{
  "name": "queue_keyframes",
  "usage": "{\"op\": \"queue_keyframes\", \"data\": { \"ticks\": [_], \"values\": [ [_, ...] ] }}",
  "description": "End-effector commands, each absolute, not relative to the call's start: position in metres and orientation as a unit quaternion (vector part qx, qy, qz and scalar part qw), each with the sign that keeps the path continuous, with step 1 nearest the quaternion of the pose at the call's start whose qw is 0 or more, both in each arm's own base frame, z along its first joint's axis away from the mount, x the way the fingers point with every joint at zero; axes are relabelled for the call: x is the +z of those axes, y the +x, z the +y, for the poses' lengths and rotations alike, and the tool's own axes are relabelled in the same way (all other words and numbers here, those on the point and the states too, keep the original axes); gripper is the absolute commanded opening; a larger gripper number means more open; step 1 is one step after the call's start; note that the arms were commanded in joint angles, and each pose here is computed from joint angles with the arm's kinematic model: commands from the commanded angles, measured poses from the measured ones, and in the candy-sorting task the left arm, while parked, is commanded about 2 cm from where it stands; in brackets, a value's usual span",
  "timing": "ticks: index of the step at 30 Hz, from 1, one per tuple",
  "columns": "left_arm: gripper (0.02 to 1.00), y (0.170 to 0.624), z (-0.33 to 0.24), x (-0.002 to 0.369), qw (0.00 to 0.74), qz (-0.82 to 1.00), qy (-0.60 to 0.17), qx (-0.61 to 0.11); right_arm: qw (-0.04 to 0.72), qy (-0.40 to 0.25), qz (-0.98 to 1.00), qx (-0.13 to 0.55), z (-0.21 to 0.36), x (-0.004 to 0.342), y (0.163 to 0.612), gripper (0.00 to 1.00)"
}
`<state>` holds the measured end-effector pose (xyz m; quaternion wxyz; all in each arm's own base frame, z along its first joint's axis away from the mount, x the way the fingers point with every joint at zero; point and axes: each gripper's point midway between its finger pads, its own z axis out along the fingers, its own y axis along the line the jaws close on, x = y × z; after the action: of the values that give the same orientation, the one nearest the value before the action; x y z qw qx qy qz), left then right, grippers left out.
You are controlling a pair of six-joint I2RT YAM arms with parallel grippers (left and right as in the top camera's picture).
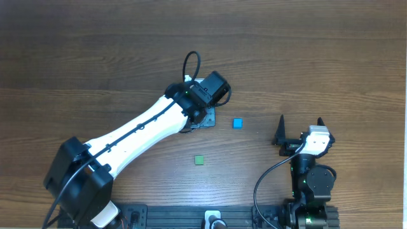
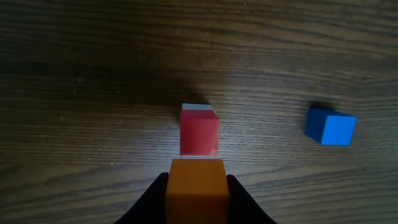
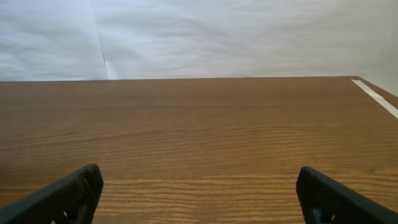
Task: Stack Cubes
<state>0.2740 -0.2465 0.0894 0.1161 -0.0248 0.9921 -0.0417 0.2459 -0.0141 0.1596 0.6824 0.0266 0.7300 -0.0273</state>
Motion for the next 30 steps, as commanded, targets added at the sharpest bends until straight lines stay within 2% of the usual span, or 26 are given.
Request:
{"op": "queue_keyframes", "data": {
  "ticks": [1,12,30],
  "values": [
    [0.102,0.278,-0.250,0.083,0.121,0.991,-0.034,-0.038,0.680,0.035,0.731,-0.032,-0.018,0.157,0.246,0.987],
    [0.106,0.285,-0.255,0.066,0.118,0.992,-0.034,-0.034,0.680,0.035,0.731,-0.032,-0.018,0.157,0.246,0.991],
    [0.106,0.289,-0.249,0.064,0.116,0.992,-0.044,-0.030,0.680,0.035,0.731,-0.032,-0.018,0.157,0.246,0.991]
  ]
}}
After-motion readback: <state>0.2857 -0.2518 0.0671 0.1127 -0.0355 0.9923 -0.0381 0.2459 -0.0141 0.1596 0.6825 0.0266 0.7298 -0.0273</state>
